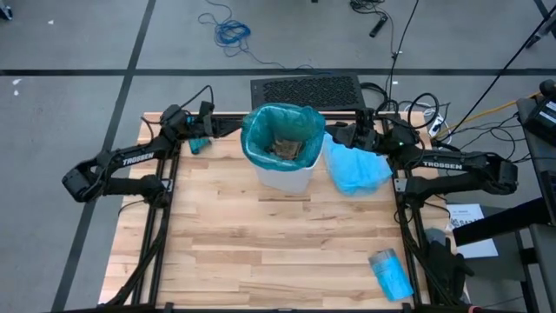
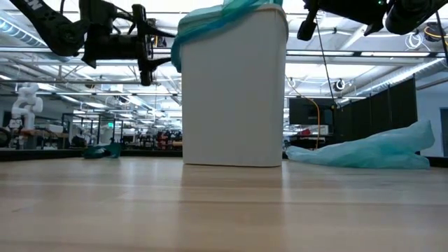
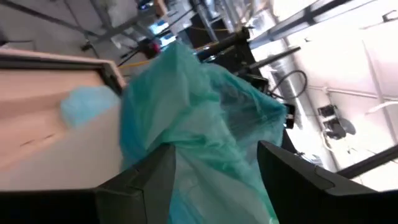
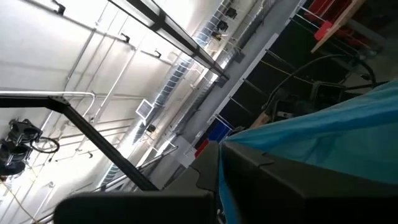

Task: Place trash/remove bag and relplace
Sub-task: Remove the blue trash bag from the white trash bin

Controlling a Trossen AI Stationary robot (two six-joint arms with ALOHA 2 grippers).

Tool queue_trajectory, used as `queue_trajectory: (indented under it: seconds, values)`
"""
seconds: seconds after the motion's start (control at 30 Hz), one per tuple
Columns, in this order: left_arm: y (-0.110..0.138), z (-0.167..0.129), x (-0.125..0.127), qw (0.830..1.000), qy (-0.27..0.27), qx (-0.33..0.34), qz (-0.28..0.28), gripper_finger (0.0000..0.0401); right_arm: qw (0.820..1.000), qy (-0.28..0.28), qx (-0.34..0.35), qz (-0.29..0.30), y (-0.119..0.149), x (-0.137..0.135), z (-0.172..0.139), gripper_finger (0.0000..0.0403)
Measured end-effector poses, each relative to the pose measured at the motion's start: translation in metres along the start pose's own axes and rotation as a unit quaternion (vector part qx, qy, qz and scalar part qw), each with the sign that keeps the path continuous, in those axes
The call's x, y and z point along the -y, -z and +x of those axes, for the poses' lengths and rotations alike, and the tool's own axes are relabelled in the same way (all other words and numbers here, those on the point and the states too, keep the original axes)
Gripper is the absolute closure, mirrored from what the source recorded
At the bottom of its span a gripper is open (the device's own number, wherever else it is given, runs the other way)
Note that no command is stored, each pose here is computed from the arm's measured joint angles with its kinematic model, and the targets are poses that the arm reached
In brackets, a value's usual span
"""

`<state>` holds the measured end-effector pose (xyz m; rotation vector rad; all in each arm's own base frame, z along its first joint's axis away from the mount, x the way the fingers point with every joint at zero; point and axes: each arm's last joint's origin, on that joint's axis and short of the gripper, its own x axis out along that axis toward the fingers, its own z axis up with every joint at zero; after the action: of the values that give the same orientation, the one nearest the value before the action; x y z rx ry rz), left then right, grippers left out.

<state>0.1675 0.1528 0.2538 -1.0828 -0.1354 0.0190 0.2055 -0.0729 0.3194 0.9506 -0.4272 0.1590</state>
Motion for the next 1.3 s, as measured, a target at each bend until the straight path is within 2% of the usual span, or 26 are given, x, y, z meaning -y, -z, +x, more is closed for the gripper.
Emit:
queue_trajectory:
  seconds: [0.1, 0.2, 0.4, 0.57, 0.7, 1.03, 1.17, 1.3]
  values:
    - [0.001, -0.004, -0.009, 0.999, -0.025, -0.035, -0.023, 0.0182, 1.000, 0.000, 0.001, 0.000, 0.000, 0.000, 0.000, 0.0390]
    - [0.003, -0.005, -0.013, 0.998, -0.037, -0.048, -0.021, 0.0182, 1.000, 0.001, 0.001, 0.000, 0.000, 0.000, 0.000, 0.0390]
    - [-0.005, -0.005, 0.002, 1.000, 0.015, -0.012, 0.016, 0.0182, 1.000, 0.003, 0.004, -0.001, 0.000, 0.000, 0.000, 0.0390]
    - [0.000, -0.010, -0.017, 0.997, -0.050, -0.047, -0.035, 0.0182, 1.000, 0.007, 0.009, -0.005, -0.001, 0.001, 0.000, 0.0390]
    - [0.005, -0.008, -0.020, 0.996, -0.064, -0.060, -0.026, 0.0182, 1.000, 0.007, 0.010, -0.009, -0.001, 0.001, 0.000, 0.0390]
    - [0.020, 0.012, -0.014, 0.997, -0.052, -0.059, -0.010, 0.0182, 1.000, 0.013, 0.015, -0.013, -0.003, 0.003, -0.001, 0.0390]
    - [0.019, 0.017, -0.004, 0.999, -0.015, -0.030, 0.012, 0.0184, 1.000, 0.017, 0.017, -0.011, -0.004, 0.004, -0.001, 0.0390]
    - [0.018, 0.018, -0.002, 1.000, -0.005, -0.018, 0.012, 0.0218, 1.000, 0.025, 0.013, -0.006, -0.003, 0.005, -0.001, 0.0390]
